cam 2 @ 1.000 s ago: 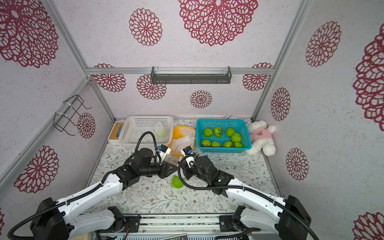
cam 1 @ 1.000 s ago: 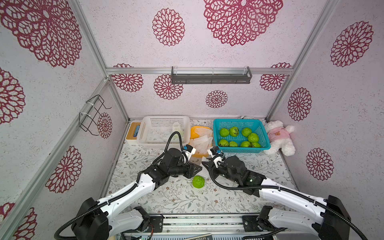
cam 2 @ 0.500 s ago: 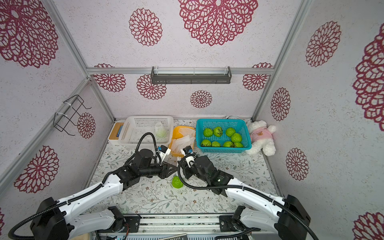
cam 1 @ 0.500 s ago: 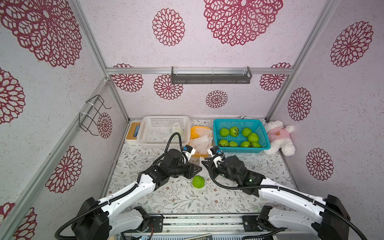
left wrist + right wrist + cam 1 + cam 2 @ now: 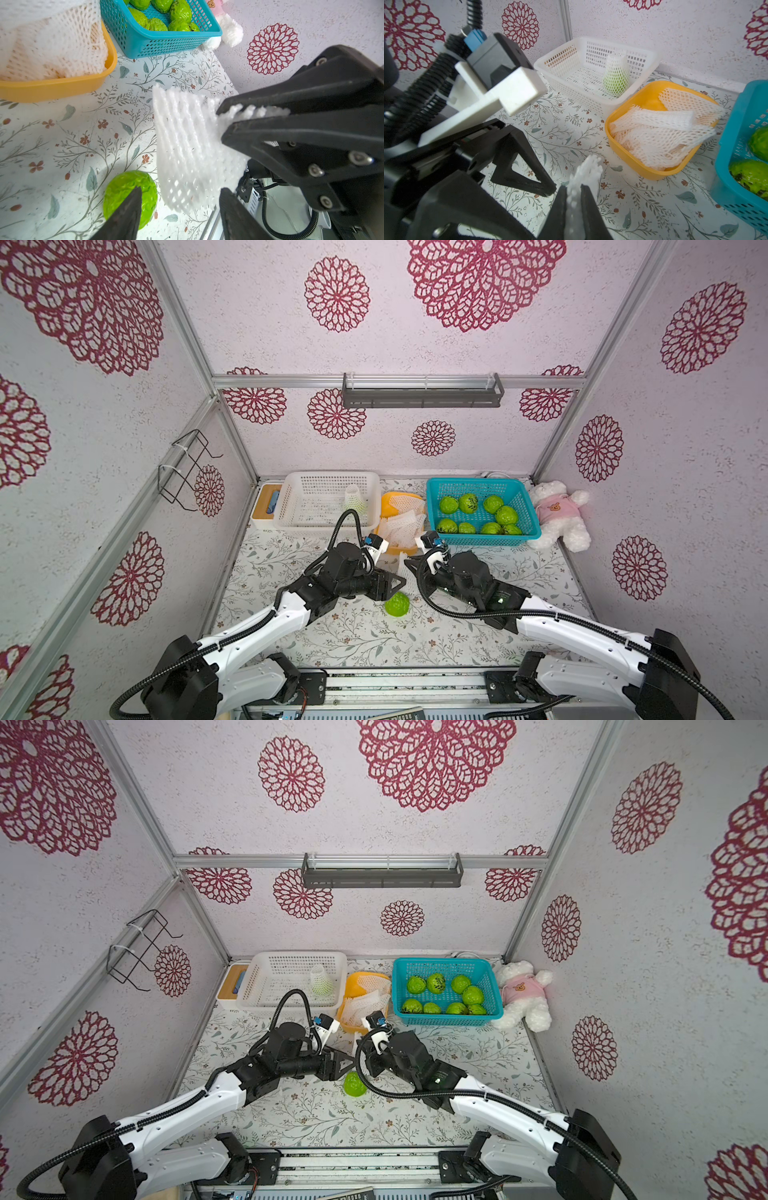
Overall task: Sleeve custard apples in foam nets
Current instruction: Put on the foam net on the custard apple.
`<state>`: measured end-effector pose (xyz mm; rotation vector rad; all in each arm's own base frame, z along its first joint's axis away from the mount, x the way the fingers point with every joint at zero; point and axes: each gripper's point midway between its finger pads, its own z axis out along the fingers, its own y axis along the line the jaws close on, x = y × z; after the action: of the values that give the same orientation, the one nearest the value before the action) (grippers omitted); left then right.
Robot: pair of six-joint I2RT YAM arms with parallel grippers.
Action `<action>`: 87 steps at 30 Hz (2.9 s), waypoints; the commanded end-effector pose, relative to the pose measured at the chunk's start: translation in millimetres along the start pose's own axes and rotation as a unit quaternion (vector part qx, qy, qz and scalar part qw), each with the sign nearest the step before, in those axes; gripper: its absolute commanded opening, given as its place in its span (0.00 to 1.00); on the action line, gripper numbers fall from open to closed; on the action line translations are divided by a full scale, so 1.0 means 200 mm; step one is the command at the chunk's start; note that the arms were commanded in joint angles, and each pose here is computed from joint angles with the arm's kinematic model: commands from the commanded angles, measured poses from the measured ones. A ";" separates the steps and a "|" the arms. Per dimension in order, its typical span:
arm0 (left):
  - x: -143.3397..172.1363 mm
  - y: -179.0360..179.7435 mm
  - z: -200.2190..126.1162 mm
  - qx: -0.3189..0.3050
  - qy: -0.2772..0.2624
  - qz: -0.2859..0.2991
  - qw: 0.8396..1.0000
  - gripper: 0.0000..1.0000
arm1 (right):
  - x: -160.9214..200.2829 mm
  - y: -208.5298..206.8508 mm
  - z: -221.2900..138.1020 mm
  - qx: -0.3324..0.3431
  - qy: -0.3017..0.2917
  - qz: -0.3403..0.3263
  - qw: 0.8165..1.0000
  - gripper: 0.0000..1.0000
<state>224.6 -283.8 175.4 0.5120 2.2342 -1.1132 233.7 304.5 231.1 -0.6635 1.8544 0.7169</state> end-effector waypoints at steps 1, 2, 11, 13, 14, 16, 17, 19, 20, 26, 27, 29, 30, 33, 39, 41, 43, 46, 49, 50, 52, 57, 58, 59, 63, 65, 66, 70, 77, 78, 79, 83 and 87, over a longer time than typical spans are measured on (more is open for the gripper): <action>-0.07 -0.08 0.00 0.035 -0.027 0.010 0.999 0.59 | -0.07 0.03 0.01 -0.011 -0.025 0.011 1.000 0.15; -0.07 -0.09 0.00 0.042 -0.028 0.011 0.999 0.56 | -0.06 0.03 0.01 -0.012 -0.025 0.010 1.000 0.15; -0.08 -0.12 0.00 0.059 -0.029 0.015 0.998 0.27 | -0.09 0.01 0.01 -0.002 -0.037 0.013 0.999 0.16; -0.08 -0.12 0.00 0.057 -0.029 0.014 0.998 0.22 | -0.09 0.01 0.01 -0.002 -0.037 0.013 0.999 0.17; -0.08 -0.12 0.00 0.057 -0.030 0.014 0.998 0.19 | -0.09 0.01 0.01 -0.001 -0.037 0.014 0.999 0.17; -0.08 -0.11 0.00 0.055 -0.030 0.013 0.998 0.13 | -0.09 0.01 0.01 -0.001 -0.038 0.014 0.999 0.20; -0.07 -0.11 0.00 0.053 -0.030 0.013 0.998 0.09 | -0.09 0.01 0.01 0.000 -0.039 0.014 0.999 0.20; -0.07 -0.10 0.00 0.048 -0.031 0.012 0.998 0.01 | -0.09 0.00 0.01 0.003 -0.038 0.014 0.999 0.22; -0.07 -0.09 0.00 0.046 -0.033 0.012 0.998 0.00 | -0.09 0.00 0.01 0.005 -0.038 0.014 0.999 0.23; -0.08 -0.05 -0.02 0.020 -0.042 0.010 0.999 0.00 | -0.09 -0.01 0.00 0.011 -0.039 0.016 0.999 0.29; -0.08 -0.04 -0.02 0.015 -0.044 0.008 0.999 0.00 | -0.08 -0.01 0.00 0.011 -0.039 0.016 0.999 0.29; -0.08 -0.01 -0.03 -0.001 -0.051 0.008 0.999 0.00 | -0.07 -0.01 0.00 0.010 -0.037 0.016 0.999 0.28; -0.08 0.00 -0.03 -0.010 -0.056 0.008 0.998 0.00 | -0.06 -0.01 0.00 0.008 -0.033 0.016 0.999 0.26; -0.08 0.07 -0.06 -0.041 -0.068 0.003 0.997 0.00 | -0.02 -0.01 0.01 0.006 -0.023 0.014 1.000 0.18; -0.05 0.15 -0.07 -0.076 -0.077 -0.003 0.994 0.00 | 0.04 -0.02 0.06 0.008 -0.009 0.008 1.000 0.16; -0.04 0.17 -0.06 -0.080 -0.075 -0.006 0.994 0.00 | 0.05 -0.04 0.08 0.018 -0.008 0.006 1.000 0.15; -0.03 0.19 -0.06 -0.087 -0.076 -0.011 0.993 0.00 | 0.06 -0.06 0.10 0.033 -0.010 0.005 0.999 0.14; -0.01 0.23 -0.06 -0.099 -0.078 -0.017 0.992 0.00 | 0.06 -0.10 0.14 0.051 -0.018 0.006 0.998 0.15; 0.03 0.24 -0.07 -0.099 -0.070 -0.019 0.992 0.00 | 0.08 -0.09 0.19 0.052 -0.020 0.006 0.998 0.14; 0.04 0.24 -0.07 -0.100 -0.064 -0.021 0.993 0.00 | 0.09 -0.09 0.21 0.052 -0.017 0.004 0.999 0.15; 0.08 0.25 -0.07 -0.099 -0.053 -0.024 0.993 0.00 | 0.12 -0.09 0.24 0.054 -0.012 -0.002 0.998 0.15; 0.18 0.27 -0.12 -0.105 -0.037 -0.038 0.993 0.00 | 0.20 -0.06 0.28 0.064 0.000 -0.021 0.998 0.16; 0.20 0.28 -0.13 -0.107 -0.035 -0.041 0.993 0.01 | 0.21 -0.05 0.28 0.064 0.002 -0.024 0.998 0.16; 0.22 0.28 -0.13 -0.108 -0.032 -0.044 0.993 0.03 | 0.23 -0.04 0.29 0.064 0.006 -0.027 0.998 0.17; 0.27 0.30 -0.15 -0.110 -0.026 -0.049 0.992 0.04 | 0.26 0.01 0.29 0.062 0.011 -0.034 0.997 0.17; 0.28 0.30 -0.15 -0.109 -0.023 -0.051 0.992 0.05 | 0.27 0.02 0.28 0.062 0.012 -0.036 0.997 0.17; 0.28 0.30 -0.15 -0.108 -0.022 -0.052 0.993 0.05 | 0.28 0.03 0.28 0.063 0.012 -0.036 0.997 0.17; 0.30 0.29 -0.15 -0.103 -0.018 -0.054 0.993 0.12 | 0.33 0.04 0.28 0.067 0.022 -0.043 0.997 0.18; 0.29 0.25 -0.13 -0.079 -0.025 -0.053 0.995 0.33 | 0.37 0.05 0.26 0.081 0.025 -0.052 0.995 0.19; 0.29 0.25 -0.12 -0.075 -0.026 -0.052 0.995 0.36 | 0.37 0.05 0.26 0.081 0.026 -0.052 0.995 0.19; 0.29 0.24 -0.11 -0.070 -0.026 -0.051 0.996 0.38 | 0.37 0.05 0.25 0.082 0.026 -0.053 0.995 0.19; 0.29 0.22 -0.08 -0.058 -0.025 -0.043 0.997 0.47 | 0.38 0.05 0.23 0.090 0.023 -0.055 0.994 0.19; 0.30 0.21 -0.02 -0.056 -0.015 -0.035 0.998 0.55 | 0.37 0.05 0.20 0.089 0.015 -0.047 0.995 0.19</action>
<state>198.7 -239.8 106.2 0.3414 2.3381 -0.9816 221.7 336.0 132.1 -0.7039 1.9208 0.4672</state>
